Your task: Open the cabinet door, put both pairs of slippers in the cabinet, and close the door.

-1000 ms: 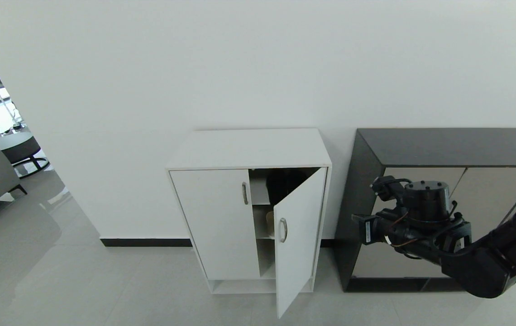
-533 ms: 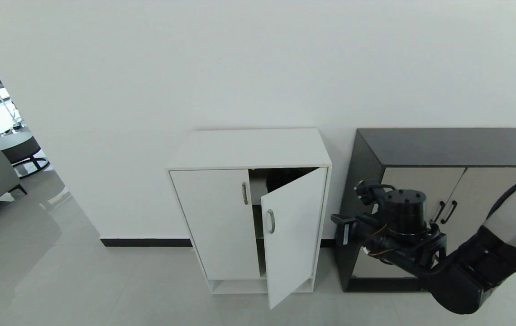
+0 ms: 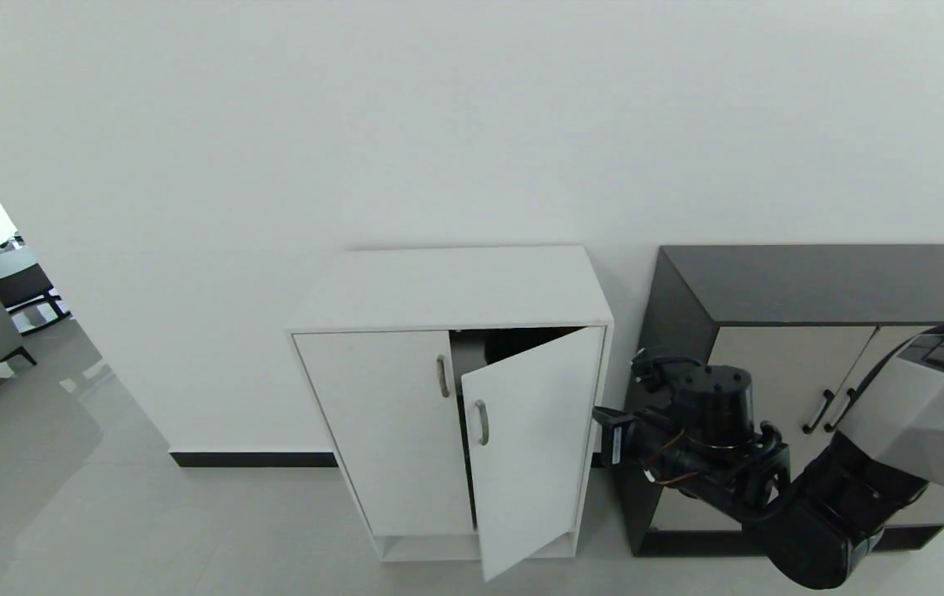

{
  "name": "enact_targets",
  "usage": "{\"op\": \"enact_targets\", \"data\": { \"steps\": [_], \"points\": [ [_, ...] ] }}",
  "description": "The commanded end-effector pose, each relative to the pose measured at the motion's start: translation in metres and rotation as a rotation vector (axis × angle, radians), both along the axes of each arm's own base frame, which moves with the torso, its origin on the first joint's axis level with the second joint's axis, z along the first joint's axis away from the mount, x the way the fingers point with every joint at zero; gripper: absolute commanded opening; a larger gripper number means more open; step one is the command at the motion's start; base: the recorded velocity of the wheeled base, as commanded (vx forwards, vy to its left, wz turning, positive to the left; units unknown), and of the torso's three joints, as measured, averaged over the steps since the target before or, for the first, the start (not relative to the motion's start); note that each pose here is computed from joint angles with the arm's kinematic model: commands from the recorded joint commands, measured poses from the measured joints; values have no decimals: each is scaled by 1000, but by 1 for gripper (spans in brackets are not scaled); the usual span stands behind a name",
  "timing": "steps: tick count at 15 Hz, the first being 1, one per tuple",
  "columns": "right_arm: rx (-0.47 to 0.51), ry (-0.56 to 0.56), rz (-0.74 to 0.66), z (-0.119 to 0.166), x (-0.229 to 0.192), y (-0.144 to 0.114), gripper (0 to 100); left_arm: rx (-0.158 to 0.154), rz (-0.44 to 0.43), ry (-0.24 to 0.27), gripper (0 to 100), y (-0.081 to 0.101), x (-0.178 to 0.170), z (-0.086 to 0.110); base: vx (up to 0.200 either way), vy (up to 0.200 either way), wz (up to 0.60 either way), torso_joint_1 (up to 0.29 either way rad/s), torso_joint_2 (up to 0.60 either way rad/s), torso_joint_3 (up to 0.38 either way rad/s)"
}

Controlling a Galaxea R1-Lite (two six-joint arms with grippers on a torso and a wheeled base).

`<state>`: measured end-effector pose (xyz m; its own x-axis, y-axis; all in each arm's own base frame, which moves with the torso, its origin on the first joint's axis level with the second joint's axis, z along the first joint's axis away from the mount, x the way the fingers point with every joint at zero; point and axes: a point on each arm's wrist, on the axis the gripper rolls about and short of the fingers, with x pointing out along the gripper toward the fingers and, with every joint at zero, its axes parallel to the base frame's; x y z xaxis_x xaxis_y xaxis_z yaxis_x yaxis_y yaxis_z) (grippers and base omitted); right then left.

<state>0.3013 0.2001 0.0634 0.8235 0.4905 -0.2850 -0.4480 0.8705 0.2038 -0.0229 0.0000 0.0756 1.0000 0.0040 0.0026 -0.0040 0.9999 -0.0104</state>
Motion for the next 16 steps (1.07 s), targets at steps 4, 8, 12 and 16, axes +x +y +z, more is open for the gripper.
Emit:
{"op": "enact_targets", "data": {
  "steps": [4,8,12,16],
  "points": [
    [-21,18,13,-10,-5,12,0,-2,1,1,0,0,0,0,200,0,0,8,4,0],
    [-31,29,13,-27,7,21,0,0,-1,1,0,0,0,0,100,0,0,-1,1,-1],
    [-19,10,8,-46,33,37,0,1,-4,1,0,0,0,0,0,0,0,0,0,0],
    [-28,-27,-20,-59,66,41,0,3,-4,1,0,0,0,0,0,0,0,0,0,0]
  ]
}}
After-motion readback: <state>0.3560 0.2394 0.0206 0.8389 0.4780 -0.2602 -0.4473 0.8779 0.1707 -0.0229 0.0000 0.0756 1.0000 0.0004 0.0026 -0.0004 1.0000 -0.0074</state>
